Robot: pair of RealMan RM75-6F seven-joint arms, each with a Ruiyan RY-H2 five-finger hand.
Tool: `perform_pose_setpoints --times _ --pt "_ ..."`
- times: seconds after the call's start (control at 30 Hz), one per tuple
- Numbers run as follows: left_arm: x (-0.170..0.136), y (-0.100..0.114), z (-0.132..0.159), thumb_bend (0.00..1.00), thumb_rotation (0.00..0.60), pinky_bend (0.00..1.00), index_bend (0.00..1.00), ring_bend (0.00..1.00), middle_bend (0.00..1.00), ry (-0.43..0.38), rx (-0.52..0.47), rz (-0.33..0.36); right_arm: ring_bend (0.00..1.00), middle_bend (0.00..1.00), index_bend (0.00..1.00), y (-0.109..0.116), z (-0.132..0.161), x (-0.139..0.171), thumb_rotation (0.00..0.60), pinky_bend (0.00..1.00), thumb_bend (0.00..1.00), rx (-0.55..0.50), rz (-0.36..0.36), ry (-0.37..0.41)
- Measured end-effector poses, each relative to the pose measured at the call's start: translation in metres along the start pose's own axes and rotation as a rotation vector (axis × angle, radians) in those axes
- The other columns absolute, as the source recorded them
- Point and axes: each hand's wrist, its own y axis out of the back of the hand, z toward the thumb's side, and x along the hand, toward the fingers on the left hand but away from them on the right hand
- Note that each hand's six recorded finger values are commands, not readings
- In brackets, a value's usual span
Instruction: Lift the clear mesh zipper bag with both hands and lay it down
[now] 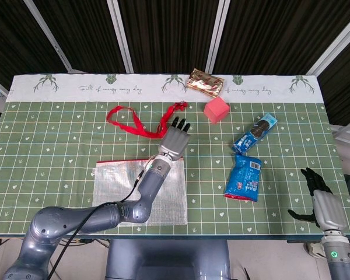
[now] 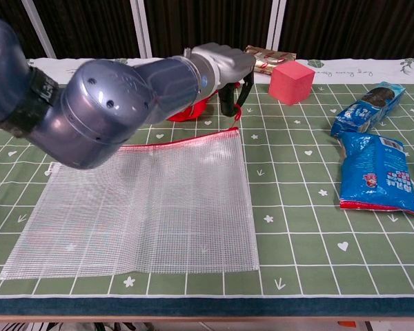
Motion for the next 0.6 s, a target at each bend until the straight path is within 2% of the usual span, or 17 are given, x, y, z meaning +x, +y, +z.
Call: perform_pose_setpoints --times 0.17,0.23,0.47,0.6 --pt "-0.008 0.028 0.003 0.43 0.600 0.00 0.60 0.00 0.14 -0.028 -0.040 0.036 0.06 0.10 0.18 -0.003 0.015 -0.002 0.600 0.26 0.28 -0.101 0.024 -0.015" --pt "-0.010 0.036 0.004 0.43 0.600 0.00 0.60 0.00 0.14 -0.037 -0.050 0.047 0.07 0.12 0.21 -0.004 0.022 -0.004 0.600 0.26 0.29 -0.156 0.039 -0.027" --pt "-0.021 0.062 0.004 0.43 0.600 0.00 0.60 0.00 0.14 -0.062 -0.088 0.076 0.08 0.13 0.24 -0.007 0.074 -0.026 0.600 0.26 0.31 -0.344 0.105 -0.031" --pt "-0.025 0.068 -0.001 0.43 0.600 0.00 0.60 0.00 0.14 -0.056 -0.103 0.081 0.08 0.13 0.27 -0.010 0.101 -0.039 0.600 0.26 0.31 -0.431 0.145 -0.038"
